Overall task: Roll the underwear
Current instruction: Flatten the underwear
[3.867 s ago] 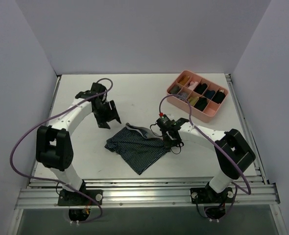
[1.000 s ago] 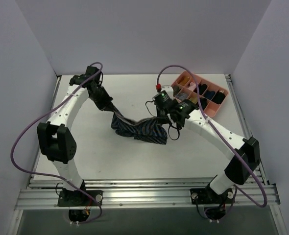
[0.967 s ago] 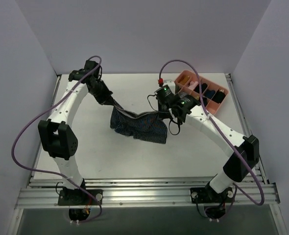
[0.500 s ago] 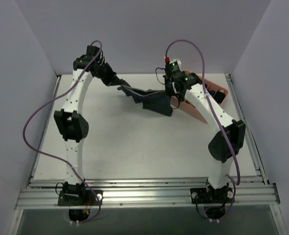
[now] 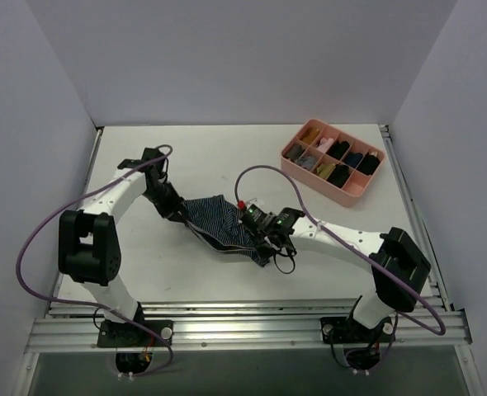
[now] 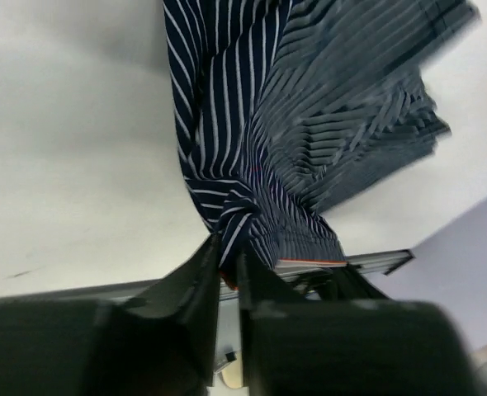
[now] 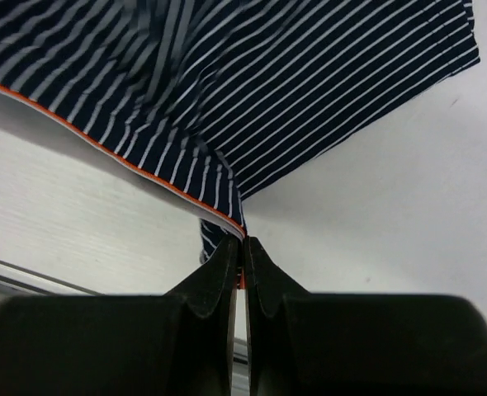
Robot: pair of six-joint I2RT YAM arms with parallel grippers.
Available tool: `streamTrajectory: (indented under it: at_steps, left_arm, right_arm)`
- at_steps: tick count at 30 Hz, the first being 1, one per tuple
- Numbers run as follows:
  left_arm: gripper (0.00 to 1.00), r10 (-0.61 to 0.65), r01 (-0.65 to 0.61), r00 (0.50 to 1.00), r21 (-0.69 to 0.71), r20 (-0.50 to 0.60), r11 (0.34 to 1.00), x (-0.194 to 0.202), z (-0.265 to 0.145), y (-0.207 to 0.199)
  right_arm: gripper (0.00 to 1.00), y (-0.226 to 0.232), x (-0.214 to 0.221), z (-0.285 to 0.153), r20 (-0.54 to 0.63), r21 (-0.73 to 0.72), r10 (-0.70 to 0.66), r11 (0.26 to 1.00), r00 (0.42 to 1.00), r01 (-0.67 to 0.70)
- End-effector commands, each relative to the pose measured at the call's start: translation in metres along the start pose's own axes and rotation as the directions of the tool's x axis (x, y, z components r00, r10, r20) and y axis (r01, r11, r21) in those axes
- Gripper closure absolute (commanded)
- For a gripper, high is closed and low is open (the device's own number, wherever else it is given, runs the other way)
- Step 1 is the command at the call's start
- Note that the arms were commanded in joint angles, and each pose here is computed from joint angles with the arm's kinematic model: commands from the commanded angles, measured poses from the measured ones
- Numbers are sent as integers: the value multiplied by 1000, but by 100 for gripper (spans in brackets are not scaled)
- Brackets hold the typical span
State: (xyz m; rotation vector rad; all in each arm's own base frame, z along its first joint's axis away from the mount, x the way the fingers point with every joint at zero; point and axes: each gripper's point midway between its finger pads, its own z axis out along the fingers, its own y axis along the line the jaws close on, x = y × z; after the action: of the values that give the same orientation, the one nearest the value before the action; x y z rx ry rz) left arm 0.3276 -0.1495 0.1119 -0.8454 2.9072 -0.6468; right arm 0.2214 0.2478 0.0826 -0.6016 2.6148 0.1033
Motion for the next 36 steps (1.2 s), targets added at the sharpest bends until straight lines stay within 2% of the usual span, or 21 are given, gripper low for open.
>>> streamTrajectory:
  at_steps: [1, 3, 4, 5, 6, 8, 9, 12, 15, 17, 20, 25, 31, 36]
  left_arm:
    - [77, 18, -12, 998, -98, 53, 995, 8, 3, 42]
    - [72, -13, 18, 999, -160, 35, 987, 23, 10, 66]
    - [66, -16, 24, 999, -166, 48, 986, 26, 6, 69]
    - [54, -31, 40, 998, -191, 53, 981, 28, 3, 77]
    - [51, -27, 46, 996, -223, 85, 974, 25, -1, 83]
    - [44, -30, 62, 991, -250, 133, 966, 21, -16, 88]
    - [43, -20, 66, 983, -255, 180, 965, 11, -24, 87]
    - [43, 1, 52, 975, -235, 222, 970, 0, -34, 78]
    - [42, 52, -26, 975, -122, 216, 992, -10, -23, 52]
    - [42, 68, -60, 986, -57, 150, 997, -7, -5, 41]
    - [43, 84, -80, 992, -45, 94, 996, -3, 18, 40]
    - [45, 92, -87, 994, -78, 58, 993, -8, 47, 46]
    - [48, 115, -112, 993, -114, 25, 987, -27, 78, 48]
    - [49, 164, -160, 986, -91, 43, 983, -62, 95, 22]
  right_arm:
    - [100, 13, 16, -3, 14, -49, 98, 994, 995, -98]
    - [96, 15, 26, 0, -4, -47, 89, 995, 996, -89]
    - [90, 17, 28, 0, -14, -54, 85, 995, 996, -85]
    - [84, 16, 31, 1, -26, -50, 80, 995, 996, -81]
    - [75, 17, 30, -1, -26, -54, 85, 995, 996, -86]
    - [67, 20, 29, -7, -28, -74, 94, 993, 995, -96]
    - [63, 22, 26, -11, -24, -84, 107, 991, 994, -109]
    - [58, 28, 14, -24, 2, -120, 153, 981, 988, -152]
    - [54, 20, 7, -28, 25, -108, 207, 973, 978, -203]
    - [54, 10, 8, -20, 19, -90, 248, 965, 969, -245]
    - [57, -14, 8, -1, 8, -40, 305, 952, 952, -305]
    - [60, -47, 8, 36, -25, 32, 363, 932, 932, -362]
    - [63, -59, -7, 71, -32, 82, 375, 925, 926, -372]
    - [66, -71, -6, 94, -50, 156, 398, 909, 916, -387]
